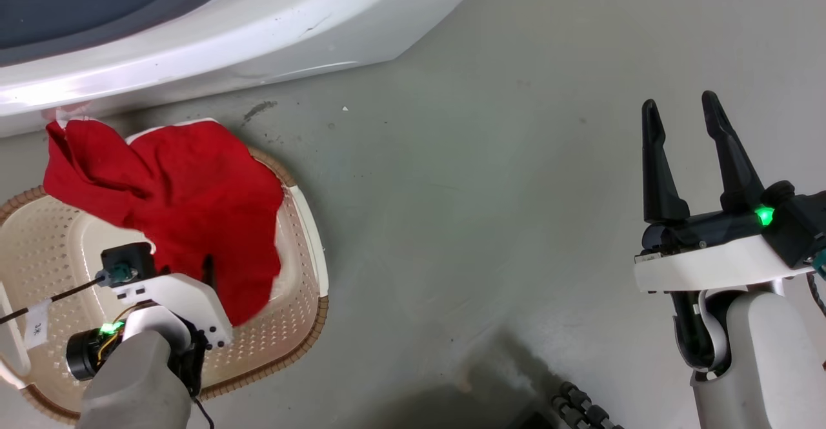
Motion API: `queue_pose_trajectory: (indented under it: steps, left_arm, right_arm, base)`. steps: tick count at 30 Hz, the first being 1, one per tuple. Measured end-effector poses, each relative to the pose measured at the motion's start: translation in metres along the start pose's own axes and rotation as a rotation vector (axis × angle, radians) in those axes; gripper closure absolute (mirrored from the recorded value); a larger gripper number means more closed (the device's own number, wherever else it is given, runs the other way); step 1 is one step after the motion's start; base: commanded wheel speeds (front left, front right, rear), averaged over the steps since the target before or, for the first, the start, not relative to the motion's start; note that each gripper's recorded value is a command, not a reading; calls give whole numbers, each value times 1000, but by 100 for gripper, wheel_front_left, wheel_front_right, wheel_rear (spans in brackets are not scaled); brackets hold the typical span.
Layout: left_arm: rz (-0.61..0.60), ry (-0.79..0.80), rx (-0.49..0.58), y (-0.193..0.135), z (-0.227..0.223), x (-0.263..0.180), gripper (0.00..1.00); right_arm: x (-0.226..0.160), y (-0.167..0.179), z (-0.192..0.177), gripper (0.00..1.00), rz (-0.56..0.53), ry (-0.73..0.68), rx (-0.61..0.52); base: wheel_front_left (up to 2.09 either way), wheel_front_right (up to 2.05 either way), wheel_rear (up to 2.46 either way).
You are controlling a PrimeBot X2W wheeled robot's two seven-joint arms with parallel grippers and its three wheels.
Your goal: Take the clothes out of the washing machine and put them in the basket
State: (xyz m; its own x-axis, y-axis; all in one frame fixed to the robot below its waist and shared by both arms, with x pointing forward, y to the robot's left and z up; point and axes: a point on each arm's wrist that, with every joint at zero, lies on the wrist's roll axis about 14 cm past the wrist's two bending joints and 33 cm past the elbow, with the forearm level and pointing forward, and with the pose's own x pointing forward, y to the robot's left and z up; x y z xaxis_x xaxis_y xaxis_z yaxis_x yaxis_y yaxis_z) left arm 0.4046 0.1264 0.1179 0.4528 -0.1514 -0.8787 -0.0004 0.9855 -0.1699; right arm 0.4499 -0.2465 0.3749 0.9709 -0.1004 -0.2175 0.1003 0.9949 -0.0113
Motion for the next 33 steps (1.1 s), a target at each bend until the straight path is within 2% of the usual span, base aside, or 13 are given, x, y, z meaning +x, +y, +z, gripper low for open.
queue_pose_trajectory:
  steps: [7,13,23,33]
  left_arm:
    - [9,-56,-3,3,18,-17,0]
    - [-5,-123,-15,-4,32,-48,0]
    - [-11,-375,-28,-8,83,-115,0]
    - [-3,-647,-8,-8,134,-181,0]
  right_arm:
    - [-4,2,18,0,5,-47,11]
    - [-18,3,41,0,6,-97,16]
    - [-49,6,82,0,14,-190,31]
    - [-69,15,107,0,43,-239,37]
  base:
    - [0,0,0]
    - [0,0,0]
    - [0,0,0]
    - [0,0,0]
